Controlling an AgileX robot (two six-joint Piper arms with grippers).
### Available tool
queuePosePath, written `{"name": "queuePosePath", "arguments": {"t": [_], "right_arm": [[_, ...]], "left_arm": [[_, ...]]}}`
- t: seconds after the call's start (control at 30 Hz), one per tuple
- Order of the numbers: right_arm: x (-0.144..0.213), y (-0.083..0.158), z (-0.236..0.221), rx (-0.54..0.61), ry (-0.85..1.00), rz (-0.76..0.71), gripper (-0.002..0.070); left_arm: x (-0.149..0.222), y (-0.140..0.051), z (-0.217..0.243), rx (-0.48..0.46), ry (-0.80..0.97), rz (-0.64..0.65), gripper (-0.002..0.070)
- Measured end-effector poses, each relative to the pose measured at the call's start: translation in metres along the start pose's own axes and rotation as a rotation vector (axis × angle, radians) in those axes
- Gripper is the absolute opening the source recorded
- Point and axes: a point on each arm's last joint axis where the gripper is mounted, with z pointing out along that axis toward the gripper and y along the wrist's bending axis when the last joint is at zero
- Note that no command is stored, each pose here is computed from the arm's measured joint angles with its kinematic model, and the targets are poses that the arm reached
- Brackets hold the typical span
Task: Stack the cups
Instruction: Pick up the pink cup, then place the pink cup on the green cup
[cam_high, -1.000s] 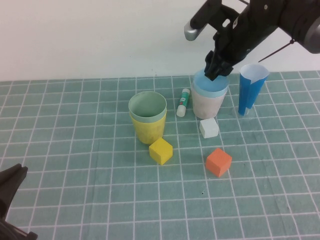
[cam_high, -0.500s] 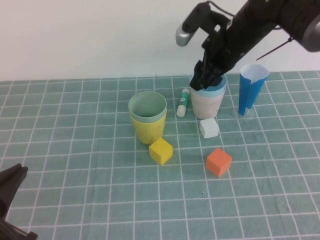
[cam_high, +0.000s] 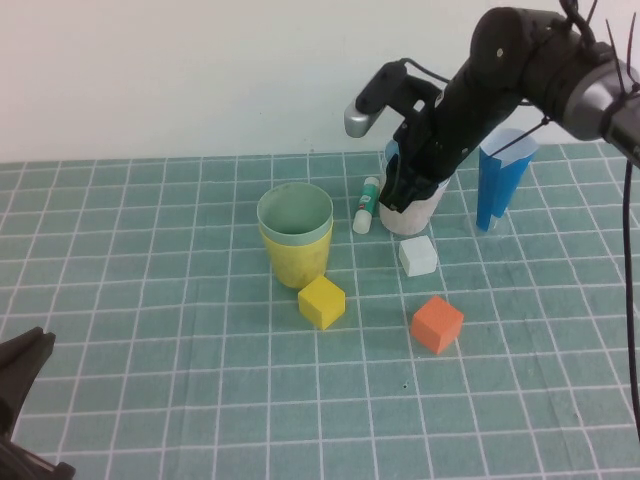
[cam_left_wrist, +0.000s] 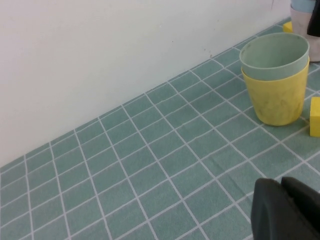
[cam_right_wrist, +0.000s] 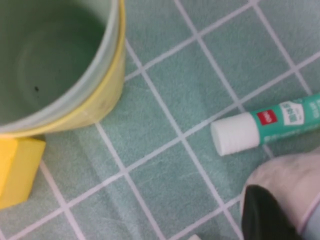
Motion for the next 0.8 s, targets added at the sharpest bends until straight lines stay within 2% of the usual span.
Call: {"name": "queuePosePath", "arguments": {"t": [0.17, 0.3, 0.4, 0.5, 0.63, 0.8], "right_arm": [[-0.007, 0.0, -0.013, 0.022, -0.042, -0.005, 0.0085], [-0.032, 0.006, -0.058, 0.055, -0.18, -0.041, 0.0085], [-0.055, 0.025, -0.101, 0.041, -0.314, -0.128, 0.0085], [-0.073, 0.057, -0.125, 0.002, -0.367, -0.223, 0.0085], [-0.083, 0.091, -0.113, -0.071, -0.31, -0.299, 0.0085], [-0.085, 0.108, -0.093, -0.068, -0.207, -0.321, 0.0085]], "left_arm": [[0.0, 0.0, 0.0, 0.0, 0.0, -0.013, -0.0001], [0.0, 0.0, 0.0, 0.0, 0.0, -0.014, -0.0001], [0.0, 0.0, 0.0, 0.0, 0.0, -0.015, -0.0001], [0.0, 0.0, 0.0, 0.0, 0.0, -0.015, -0.0001], [0.0, 0.0, 0.0, 0.0, 0.0, -0.015, -0.0001], [0.0, 0.0, 0.0, 0.0, 0.0, -0.015, -0.0001]]}}
